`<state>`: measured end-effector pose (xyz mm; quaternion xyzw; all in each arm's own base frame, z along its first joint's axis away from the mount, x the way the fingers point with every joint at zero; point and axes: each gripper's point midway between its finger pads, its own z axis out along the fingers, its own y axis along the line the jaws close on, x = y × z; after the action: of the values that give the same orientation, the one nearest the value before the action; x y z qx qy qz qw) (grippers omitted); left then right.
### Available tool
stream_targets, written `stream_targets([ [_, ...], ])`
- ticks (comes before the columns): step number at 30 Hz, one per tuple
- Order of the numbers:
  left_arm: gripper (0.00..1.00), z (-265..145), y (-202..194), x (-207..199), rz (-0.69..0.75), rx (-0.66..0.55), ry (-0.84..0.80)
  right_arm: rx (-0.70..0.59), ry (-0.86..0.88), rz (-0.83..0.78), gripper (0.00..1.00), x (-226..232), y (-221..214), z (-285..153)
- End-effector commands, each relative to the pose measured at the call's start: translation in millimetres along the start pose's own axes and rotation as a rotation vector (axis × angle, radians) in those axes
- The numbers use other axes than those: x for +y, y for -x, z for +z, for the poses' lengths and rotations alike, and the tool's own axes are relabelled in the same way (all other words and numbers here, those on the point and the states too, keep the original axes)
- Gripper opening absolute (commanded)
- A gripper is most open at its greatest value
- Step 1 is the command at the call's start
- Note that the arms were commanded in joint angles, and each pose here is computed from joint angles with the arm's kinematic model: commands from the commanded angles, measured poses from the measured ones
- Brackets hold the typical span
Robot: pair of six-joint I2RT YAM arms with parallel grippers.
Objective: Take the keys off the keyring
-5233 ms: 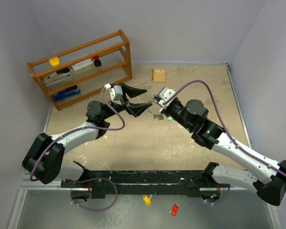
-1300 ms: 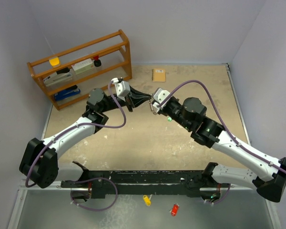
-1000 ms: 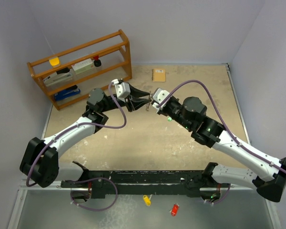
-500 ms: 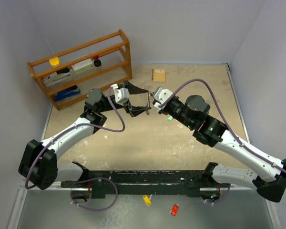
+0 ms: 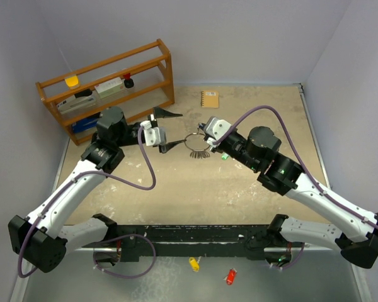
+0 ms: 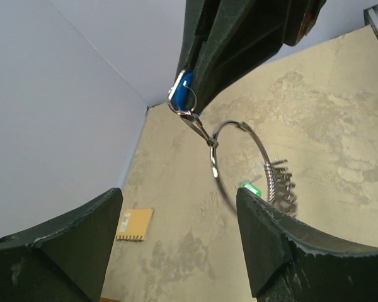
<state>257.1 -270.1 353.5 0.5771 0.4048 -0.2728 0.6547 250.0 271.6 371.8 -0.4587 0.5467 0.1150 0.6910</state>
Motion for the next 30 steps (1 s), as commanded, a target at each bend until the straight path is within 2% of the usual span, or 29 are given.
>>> stream_targets([
  [1, 0.70, -1.6, -0.4, -4.8, 0.036, 0.014, -0.048, -0.121, -0.054, 0.006, 0.00, -20.5, 41.6, -8.6],
  [4, 0.68, 4.7, 2.6, -13.7, 0.006, -0.052, -0.097, -0.119, -0.045, 0.007, 0.00, -18.9, 41.4, -7.7],
  [10, 0.58, 12.6, 17.0, -32.8, -0.018, -0.185, -0.244, -0.118, -0.040, 0.005, 0.00, -17.7, 40.7, -7.5],
  [13, 0.57, 13.8, 23.6, -37.4, -0.021, -0.213, -0.308, -0.118, -0.039, 0.004, 0.00, -16.9, 39.6, -7.5],
  [16, 0.58, 15.7, 21.9, -31.3, -0.049, -0.174, -0.299, -0.118, -0.039, 0.003, 0.00, -16.3, 38.5, -6.8],
  [22, 0.61, 28.4, 4.7, 16.1, -0.244, -0.080, -0.044, -0.124, -0.033, 0.004, 0.00, -15.0, 39.3, -5.3],
  [26, 0.63, 30.0, -8.3, 11.8, -0.264, -0.036, -0.076, -0.126, -0.030, 0.008, 0.00, -14.9, 40.3, -6.3],
  [30, 0.67, 26.0, -3.9, 7.4, -0.245, -0.039, -0.109, -0.127, -0.025, 0.007, 0.00, -13.6, 40.2, -5.6],
])
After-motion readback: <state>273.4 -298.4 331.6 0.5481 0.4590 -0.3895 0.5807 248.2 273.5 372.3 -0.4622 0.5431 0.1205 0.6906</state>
